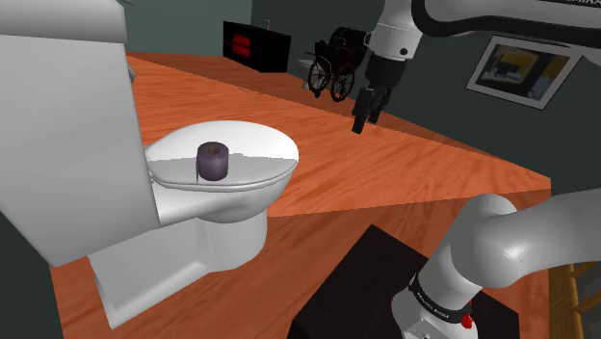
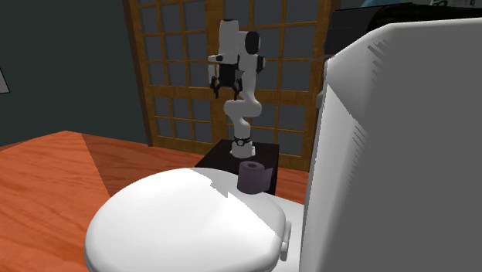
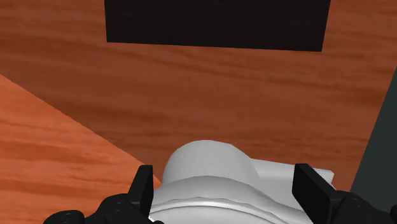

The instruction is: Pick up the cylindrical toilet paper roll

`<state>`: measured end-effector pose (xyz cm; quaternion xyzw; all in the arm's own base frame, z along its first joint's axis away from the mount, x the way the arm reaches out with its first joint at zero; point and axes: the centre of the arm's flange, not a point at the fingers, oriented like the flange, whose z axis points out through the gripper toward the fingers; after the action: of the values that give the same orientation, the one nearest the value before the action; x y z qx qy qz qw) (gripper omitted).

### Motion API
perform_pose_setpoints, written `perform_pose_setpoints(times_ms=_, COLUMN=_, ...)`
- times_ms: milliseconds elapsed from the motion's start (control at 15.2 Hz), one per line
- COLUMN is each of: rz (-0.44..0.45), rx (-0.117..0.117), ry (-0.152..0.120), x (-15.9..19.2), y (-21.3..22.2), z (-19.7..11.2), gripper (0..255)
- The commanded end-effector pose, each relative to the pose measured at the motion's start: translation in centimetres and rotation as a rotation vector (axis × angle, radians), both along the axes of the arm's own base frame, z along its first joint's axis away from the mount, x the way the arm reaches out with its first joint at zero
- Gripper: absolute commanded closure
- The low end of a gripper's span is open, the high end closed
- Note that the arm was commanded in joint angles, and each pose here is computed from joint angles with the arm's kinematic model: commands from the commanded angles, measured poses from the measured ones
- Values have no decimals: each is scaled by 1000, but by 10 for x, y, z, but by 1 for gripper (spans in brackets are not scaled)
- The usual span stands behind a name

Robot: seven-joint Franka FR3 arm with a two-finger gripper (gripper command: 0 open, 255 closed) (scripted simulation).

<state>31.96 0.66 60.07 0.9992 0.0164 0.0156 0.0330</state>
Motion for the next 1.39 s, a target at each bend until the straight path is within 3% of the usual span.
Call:
perform_pose_setpoints(times_ms=0, rz=0, rx=0, ry=0, x=0, y=0, z=0, gripper=0)
perform_pose_setpoints(times_ms=1320, rz=76, rx=-32, ry=-71, x=195, y=129, z=-109, gripper=0)
